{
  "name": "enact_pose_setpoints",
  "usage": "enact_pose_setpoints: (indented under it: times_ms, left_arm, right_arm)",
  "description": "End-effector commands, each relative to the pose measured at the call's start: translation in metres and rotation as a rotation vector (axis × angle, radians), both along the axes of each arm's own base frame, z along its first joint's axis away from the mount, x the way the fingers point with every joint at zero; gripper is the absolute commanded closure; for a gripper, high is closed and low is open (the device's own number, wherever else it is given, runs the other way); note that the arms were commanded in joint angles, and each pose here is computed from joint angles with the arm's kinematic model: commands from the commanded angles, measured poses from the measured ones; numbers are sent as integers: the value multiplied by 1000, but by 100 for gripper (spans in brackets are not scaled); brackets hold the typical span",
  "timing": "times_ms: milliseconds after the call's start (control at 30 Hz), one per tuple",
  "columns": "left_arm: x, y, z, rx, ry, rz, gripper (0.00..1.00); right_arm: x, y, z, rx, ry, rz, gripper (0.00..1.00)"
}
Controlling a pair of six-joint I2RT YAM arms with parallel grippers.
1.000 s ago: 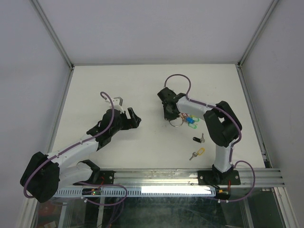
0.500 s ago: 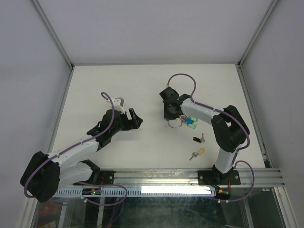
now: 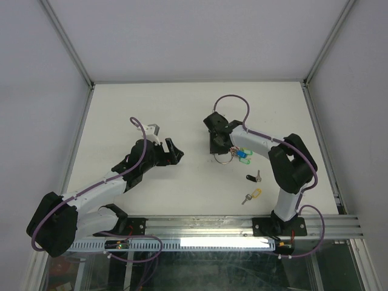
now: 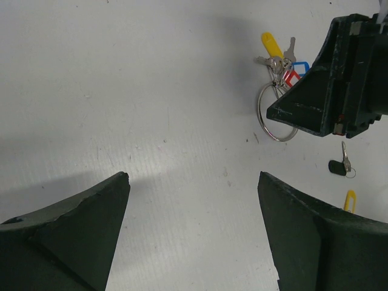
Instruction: Put the keys on the keyring
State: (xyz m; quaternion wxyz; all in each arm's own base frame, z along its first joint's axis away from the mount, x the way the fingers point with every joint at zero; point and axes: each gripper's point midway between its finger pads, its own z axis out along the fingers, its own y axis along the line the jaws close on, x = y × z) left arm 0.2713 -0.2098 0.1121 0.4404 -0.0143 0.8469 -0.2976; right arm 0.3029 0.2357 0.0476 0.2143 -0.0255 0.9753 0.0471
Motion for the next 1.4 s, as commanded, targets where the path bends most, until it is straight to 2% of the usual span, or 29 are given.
enact_pose_setpoints:
  times_ms: [0,100,433,500,567,667,800,1000,1133,1267,1367]
  left_arm:
    - [3,-3,15,-24,-60,-5,15]
    - [3,-2,14,-21,-55,-3,15]
    - [3,0,14,-12,-56,1,15]
    - [3,1,15,-9,-58,4,15]
    - [3,1,14,-5,-57,3,15]
    - [2,1,18,-5,-65,-3,15]
    - [4,2,21,10,-73,-1,15]
    - [6,2,22,24,-69,-4,15]
    - [7,1,19,38,-52,-4,17]
    - [13,-3,15,61,-30,-10,20]
    - [20,-17,10,106,0,-17,25]
  right_arm:
    - [4,5,-8,-24,-5,22,68]
    - [4,7,-15,-42,6,33,69]
    - [-8,-6,-44,-203,80,55,82]
    - [-13,-6,-52,-204,110,62,88]
    - [-18,-5,-57,-198,134,71,100]
    - [-17,4,-47,-136,107,74,100]
    - [-9,25,-10,-5,38,71,100]
    - [-10,78,63,325,-43,161,100]
    - [-1,57,86,293,-151,109,100]
    - [3,16,91,282,-199,7,100]
    - [3,-22,95,253,-237,-87,90]
